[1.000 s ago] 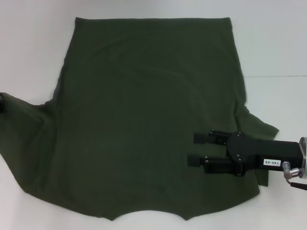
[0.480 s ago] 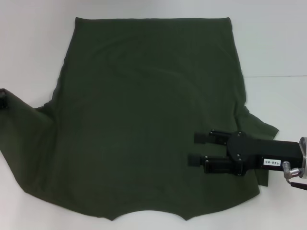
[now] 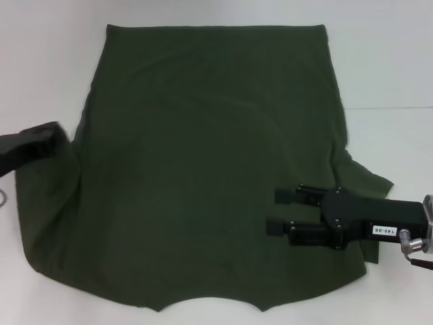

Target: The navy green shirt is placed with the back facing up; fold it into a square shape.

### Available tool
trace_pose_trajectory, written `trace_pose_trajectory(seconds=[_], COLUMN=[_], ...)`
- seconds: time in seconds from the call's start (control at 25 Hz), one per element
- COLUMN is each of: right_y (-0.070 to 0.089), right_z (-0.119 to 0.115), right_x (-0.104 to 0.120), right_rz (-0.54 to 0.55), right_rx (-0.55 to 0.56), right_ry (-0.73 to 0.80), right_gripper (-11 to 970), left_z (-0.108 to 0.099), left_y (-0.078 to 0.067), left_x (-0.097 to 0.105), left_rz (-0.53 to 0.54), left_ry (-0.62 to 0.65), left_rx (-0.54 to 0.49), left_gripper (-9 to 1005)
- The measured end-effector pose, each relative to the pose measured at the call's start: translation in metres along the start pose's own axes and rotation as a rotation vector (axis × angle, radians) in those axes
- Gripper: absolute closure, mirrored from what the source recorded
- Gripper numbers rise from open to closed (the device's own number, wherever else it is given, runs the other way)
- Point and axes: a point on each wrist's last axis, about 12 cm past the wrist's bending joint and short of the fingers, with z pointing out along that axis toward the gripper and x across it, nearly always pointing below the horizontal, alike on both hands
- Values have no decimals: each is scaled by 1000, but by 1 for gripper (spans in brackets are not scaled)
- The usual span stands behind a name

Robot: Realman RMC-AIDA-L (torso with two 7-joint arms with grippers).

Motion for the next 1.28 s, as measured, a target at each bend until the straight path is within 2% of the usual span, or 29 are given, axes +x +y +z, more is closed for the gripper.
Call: trace_pose_trajectory(seconds=[0.2, 0.36, 0.56, 0.76, 1.08, 1.28], right_y=[0, 0, -1, -1, -4, -8], right_z=[0, -1, -1, -2, -12, -27], right_x=[0, 0, -1, -2, -2, -7], right_rz=[-1, -2, -5, -8, 11, 75], right_rx=[1, 3, 6, 8, 33, 72], right_ry=[0, 1, 1, 3, -22, -38], right_gripper=[81, 81, 81, 81, 80, 80], left_z=[12, 22, 28, 25, 18, 12], left_y=[-29, -48, -61, -63, -65, -74], left_x=[3, 10, 19, 21, 21, 22], left_rz=[-38, -78, -150, -170, -170, -136], left_ry=[0, 8, 3, -7, -16, -27], left_rx=[172, 253, 302, 332, 390, 482], left_gripper=[995, 996, 996, 897, 459, 364])
